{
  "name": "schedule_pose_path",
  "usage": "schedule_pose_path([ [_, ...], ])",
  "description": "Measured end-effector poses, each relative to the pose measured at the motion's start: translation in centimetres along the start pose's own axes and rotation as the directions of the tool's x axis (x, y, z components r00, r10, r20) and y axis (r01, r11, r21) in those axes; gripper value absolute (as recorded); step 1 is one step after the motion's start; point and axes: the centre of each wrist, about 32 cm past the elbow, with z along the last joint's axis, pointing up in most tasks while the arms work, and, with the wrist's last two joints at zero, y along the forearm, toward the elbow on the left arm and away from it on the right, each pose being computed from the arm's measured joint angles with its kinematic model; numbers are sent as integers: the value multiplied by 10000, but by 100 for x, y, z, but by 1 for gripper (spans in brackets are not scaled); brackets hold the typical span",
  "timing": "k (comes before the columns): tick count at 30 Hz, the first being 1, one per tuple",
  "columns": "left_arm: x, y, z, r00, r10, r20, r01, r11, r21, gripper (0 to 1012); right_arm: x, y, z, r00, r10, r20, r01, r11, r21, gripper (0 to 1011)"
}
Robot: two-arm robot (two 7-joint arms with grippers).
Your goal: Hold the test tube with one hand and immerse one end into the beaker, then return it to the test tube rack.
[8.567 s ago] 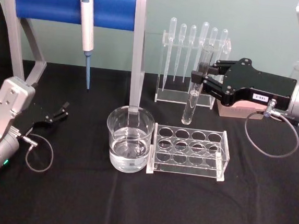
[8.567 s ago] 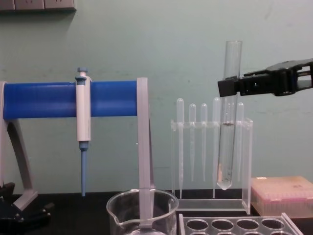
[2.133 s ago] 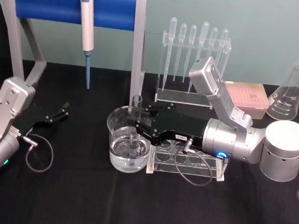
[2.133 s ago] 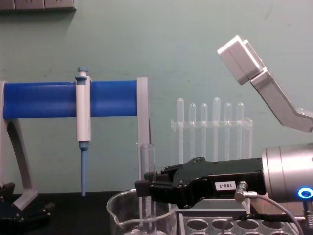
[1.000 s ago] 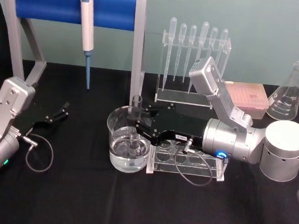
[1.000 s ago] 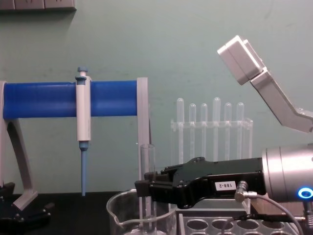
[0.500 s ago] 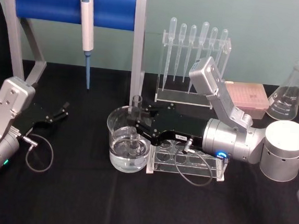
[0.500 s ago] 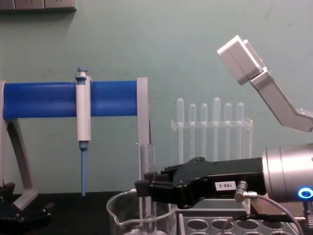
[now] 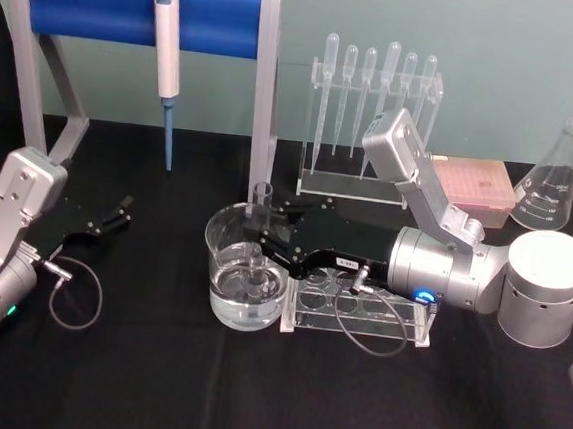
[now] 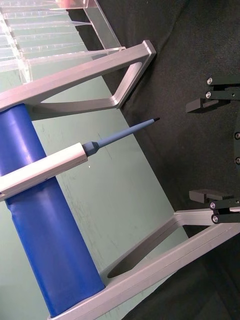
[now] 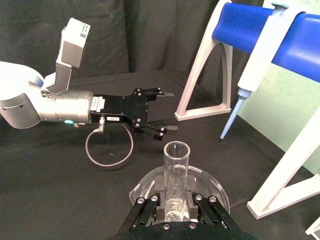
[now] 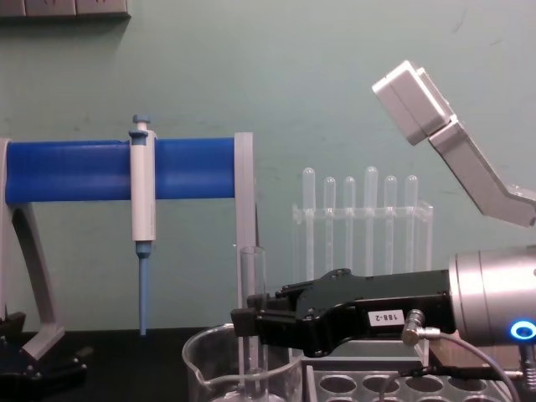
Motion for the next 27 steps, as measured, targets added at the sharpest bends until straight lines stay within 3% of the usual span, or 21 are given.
schedule_pose_path([
  [27, 0, 0, 0, 10000, 0, 0, 0, 10000, 1, 1000, 0, 0, 0, 10000, 0, 0, 0, 10000, 0, 243],
])
